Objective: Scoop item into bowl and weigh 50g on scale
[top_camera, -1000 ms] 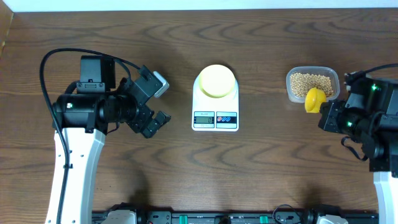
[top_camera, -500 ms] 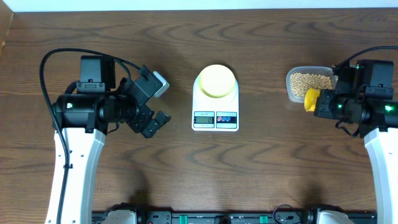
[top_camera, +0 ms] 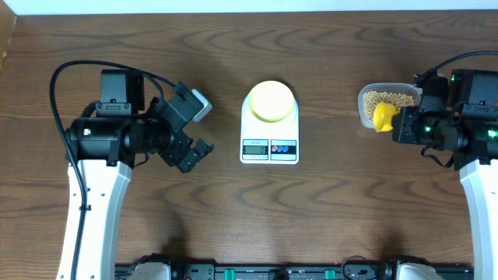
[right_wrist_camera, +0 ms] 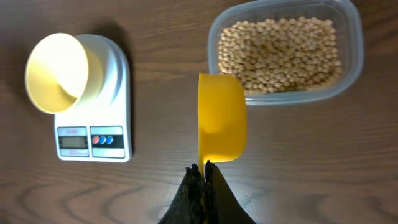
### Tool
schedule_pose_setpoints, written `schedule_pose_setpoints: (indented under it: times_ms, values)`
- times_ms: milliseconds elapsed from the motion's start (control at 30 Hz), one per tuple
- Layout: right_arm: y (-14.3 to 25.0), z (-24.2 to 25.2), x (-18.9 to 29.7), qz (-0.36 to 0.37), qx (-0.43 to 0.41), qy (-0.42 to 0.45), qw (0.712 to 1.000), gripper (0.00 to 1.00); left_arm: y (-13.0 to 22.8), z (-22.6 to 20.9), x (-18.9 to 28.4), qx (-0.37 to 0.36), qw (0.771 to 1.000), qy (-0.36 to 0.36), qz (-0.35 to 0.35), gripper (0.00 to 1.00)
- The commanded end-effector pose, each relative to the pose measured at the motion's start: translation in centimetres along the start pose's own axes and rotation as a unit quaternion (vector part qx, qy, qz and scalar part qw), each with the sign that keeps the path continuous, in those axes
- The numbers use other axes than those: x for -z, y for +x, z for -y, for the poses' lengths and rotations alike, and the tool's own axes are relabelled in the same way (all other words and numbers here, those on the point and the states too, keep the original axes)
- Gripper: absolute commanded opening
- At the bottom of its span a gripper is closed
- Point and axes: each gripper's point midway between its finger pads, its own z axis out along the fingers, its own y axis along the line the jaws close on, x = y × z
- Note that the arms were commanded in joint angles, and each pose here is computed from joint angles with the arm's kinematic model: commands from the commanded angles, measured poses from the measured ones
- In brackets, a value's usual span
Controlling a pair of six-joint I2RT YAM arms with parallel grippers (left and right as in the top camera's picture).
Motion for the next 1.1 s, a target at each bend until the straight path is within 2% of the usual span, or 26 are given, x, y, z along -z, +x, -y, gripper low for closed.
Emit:
schedule_pose_setpoints:
  times_ms: [0,167,500,600,767,900,1067]
  values:
    - [-0.8,-1.2,0.6,0.014,0.005,-0.023,1.0,0.01,0.0,0.1,0.0,0.0,1.0,0.005,0.002,0.98]
    - [-0.6,-0.8,0.4,0.011,0.015,-0.015,1.0,0.01,0.0,0.1,0.0,0.0,1.0,0.005,0.002,0.98]
    - [1.0,2.9,-2.0,-0.032,0.039,0.072,0.996,0.01,0.0,0.1,0.0,0.0,1.0,0.005,0.002,0.98]
    - [0.5,2.9,-2.0,-0.025,0.098,0.071,0.992,0.01,0.0,0.1,0.0,0.0,1.0,0.005,0.002,0.98]
    - [-0.8,3.0,-2.0,-0.002,0.135,0.077,0.988,0.01,0.0,0.1,0.0,0.0,1.0,0.005,0.002,0.98]
    - [-1.7,4.7,-1.9,0.007,0.138,0.126,0.982,0.01,0.0,0.1,0.0,0.0,1.0,0.005,0.002,0.98]
    - [-2.1,5.3,-3.9,-0.005,0.137,0.128,0.982,0.01,0.0,0.1,0.0,0.0,1.0,0.005,0.002,0.98]
